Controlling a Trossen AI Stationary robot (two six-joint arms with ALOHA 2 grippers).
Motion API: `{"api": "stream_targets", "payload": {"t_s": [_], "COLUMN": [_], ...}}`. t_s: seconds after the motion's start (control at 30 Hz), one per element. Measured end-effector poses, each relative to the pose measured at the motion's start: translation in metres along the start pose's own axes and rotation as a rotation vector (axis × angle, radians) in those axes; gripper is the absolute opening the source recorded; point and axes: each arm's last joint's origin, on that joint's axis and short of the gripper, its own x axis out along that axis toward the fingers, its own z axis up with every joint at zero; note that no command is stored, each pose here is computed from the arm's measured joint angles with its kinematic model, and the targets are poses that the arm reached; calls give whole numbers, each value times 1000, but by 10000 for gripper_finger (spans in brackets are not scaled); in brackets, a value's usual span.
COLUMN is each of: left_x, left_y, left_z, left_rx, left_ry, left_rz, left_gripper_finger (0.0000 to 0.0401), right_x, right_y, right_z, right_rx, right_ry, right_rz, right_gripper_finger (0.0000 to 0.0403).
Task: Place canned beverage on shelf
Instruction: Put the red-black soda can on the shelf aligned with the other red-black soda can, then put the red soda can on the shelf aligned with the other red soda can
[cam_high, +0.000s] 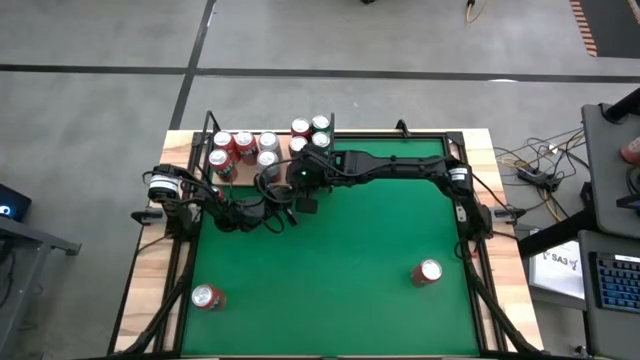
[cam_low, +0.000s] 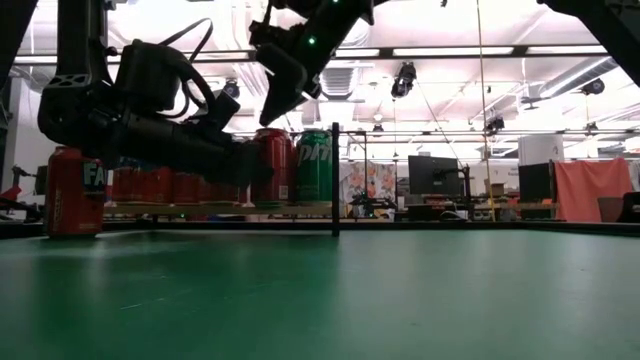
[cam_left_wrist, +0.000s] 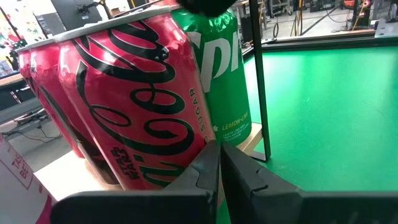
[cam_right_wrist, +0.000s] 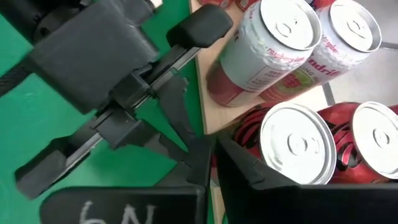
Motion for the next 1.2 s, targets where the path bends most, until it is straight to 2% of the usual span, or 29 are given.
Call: {"api": "stream_targets", "payload": {"t_s": [0.27,0.77,0.97,1.2], "left_x": [0,-2,-9,-21], "left_y": [0,1,5,-3], "left_z": [0,-3,-8,-1], "left_rx": [1,17,5,-14], "left_ry": [1,16,26,-7], "left_rz": [-2,-3,-8,-69], "left_gripper_finger": [0,0,0,0], "right_x": [10,11,3,-13], "right_y": [-9,-15,-15,-14], "right_z": [-9,-10,-6,7], "right_rx": [34,50,47,42], "right_ry": [8,13,16,-8], "right_rz": [-18,-33,-32,-27], "right_gripper_finger": [13,12,12,12]}}
